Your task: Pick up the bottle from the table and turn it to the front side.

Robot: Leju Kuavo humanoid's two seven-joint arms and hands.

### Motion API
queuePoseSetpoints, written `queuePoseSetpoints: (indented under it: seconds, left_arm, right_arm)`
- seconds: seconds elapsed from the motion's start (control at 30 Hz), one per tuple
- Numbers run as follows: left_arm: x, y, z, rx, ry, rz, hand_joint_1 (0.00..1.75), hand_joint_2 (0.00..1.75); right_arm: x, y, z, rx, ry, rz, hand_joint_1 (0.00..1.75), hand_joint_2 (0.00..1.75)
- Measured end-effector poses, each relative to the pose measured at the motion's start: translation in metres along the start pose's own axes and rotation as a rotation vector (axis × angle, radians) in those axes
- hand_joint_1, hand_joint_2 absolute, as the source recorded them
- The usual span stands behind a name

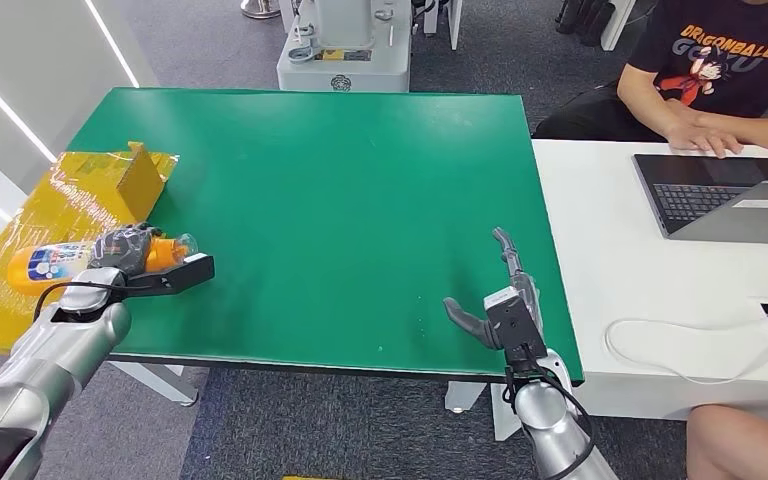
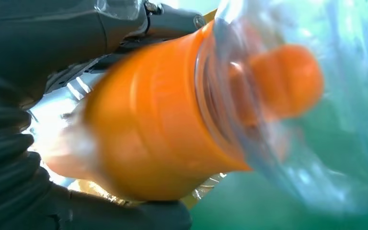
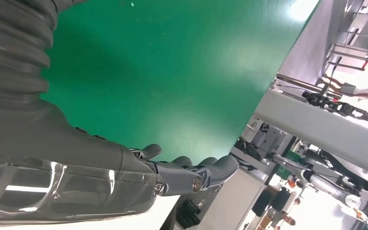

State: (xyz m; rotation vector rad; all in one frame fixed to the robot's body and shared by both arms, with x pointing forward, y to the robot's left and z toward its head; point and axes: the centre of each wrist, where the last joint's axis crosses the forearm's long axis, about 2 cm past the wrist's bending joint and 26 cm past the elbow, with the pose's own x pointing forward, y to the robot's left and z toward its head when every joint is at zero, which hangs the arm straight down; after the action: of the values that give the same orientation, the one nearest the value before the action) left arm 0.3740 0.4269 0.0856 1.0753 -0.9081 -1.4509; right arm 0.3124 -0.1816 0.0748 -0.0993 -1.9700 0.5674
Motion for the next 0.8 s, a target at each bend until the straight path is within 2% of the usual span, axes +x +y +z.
queuePoseSetpoints:
  seconds: [0.8]
  left_arm:
    - [-0.0003, -0.0003, 0.0000, -0.014, 0.024, -0.011, 0.00, 1.75]
  right_arm:
    - [0.0028, 0.0016, -0.0020, 0.004, -0.011, -0.009, 0.00, 1.75]
